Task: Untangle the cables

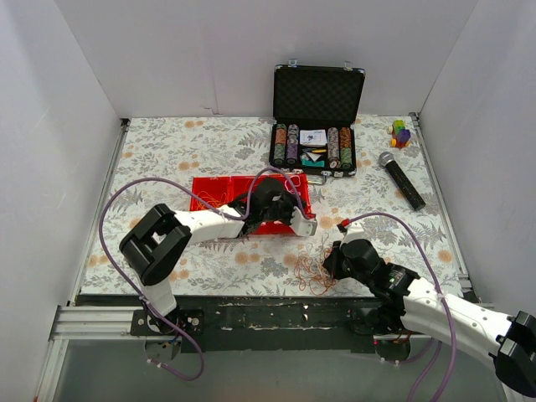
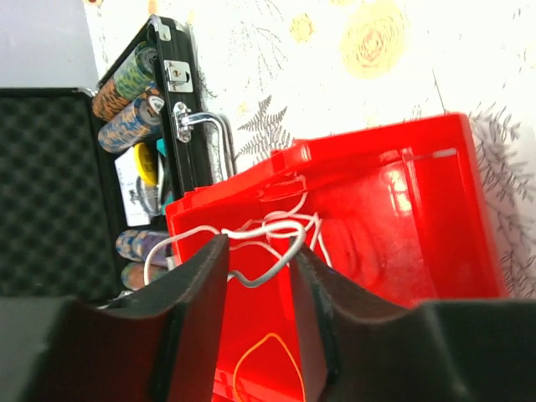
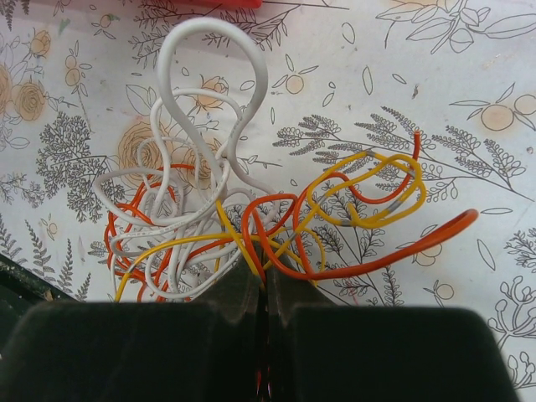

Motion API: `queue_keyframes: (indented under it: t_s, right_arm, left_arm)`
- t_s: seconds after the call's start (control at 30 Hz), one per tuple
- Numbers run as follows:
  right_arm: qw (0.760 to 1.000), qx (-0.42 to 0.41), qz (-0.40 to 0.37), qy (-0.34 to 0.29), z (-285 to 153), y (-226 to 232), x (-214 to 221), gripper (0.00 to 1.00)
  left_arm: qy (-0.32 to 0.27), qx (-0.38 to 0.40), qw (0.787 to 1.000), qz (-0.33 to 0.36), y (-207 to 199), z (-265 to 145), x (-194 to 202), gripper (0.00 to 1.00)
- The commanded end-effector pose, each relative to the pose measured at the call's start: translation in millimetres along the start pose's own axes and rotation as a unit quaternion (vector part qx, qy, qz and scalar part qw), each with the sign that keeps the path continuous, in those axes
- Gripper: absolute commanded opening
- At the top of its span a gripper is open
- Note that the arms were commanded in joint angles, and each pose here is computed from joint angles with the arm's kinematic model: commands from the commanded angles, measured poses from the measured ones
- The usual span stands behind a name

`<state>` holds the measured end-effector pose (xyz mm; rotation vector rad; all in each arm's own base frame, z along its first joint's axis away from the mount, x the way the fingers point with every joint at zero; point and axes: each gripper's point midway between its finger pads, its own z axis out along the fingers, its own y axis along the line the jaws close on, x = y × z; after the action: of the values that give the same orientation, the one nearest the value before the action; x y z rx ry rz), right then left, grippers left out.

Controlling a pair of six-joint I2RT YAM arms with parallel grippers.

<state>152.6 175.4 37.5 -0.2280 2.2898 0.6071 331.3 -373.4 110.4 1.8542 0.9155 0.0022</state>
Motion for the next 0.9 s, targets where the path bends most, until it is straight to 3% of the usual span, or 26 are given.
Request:
queue_keyframes:
  t_s: [0.0,0.07,0.1,0.13,0.27,0.37,0.43,0.5,0.87]
  right_arm:
    - [1.0,-0.009,0.009,-0.029,-1.6,8.8,-19.4,0.01]
    - [0.999,-0.013,0.009,-0.033,-2.8,10.3,-21.5,0.01]
    - [0.999,-0.018,0.01,-0.036,-3.6,12.1,-23.1,0.01]
    - [0.999,-0.023,0.01,-0.039,-4.2,13.4,-23.7,0.01]
    - [0.996,-0.057,0.002,-0.069,-7.3,24.2,-34.4,0.01]
    - [0.994,-0.072,-0.004,-0.087,-10.0,29.2,-41.4,0.01]
    - [0.992,-0.079,-0.008,-0.097,-11.6,32.7,-47.1,0.01]
    - [0.991,-0.082,-0.014,-0.102,-13.1,35.5,-51.5,0.01]
    - [0.988,-0.094,-0.036,-0.118,-17.0,46.1,-68.5,0.01]
  left_arm:
    - [-0.02,-0.001,0.998,-0.056,30.2,-7.8,-24.1,0.41]
    - [-0.029,-0.005,0.996,-0.082,46.0,-19.2,-36.1,0.59]
    - [-0.031,0.004,0.994,-0.102,47.2,-26.3,-40.6,0.62]
    - [-0.044,0.007,0.992,-0.115,53.3,-35.2,-50.2,0.77]
    - [-0.117,0.047,0.971,-0.202,58.7,-71.5,-97.2,0.82]
    - [-0.182,0.131,0.934,-0.279,42.3,-93.9,-136.9,0.84]
    - [-0.197,0.187,0.902,-0.335,25.5,-99.0,-152.7,0.84]
    - [-0.203,0.223,0.884,-0.358,11.4,-99.4,-161.3,0.84]
    - [-0.184,0.267,0.856,-0.403,-11.6,-77.5,-158.5,0.73]
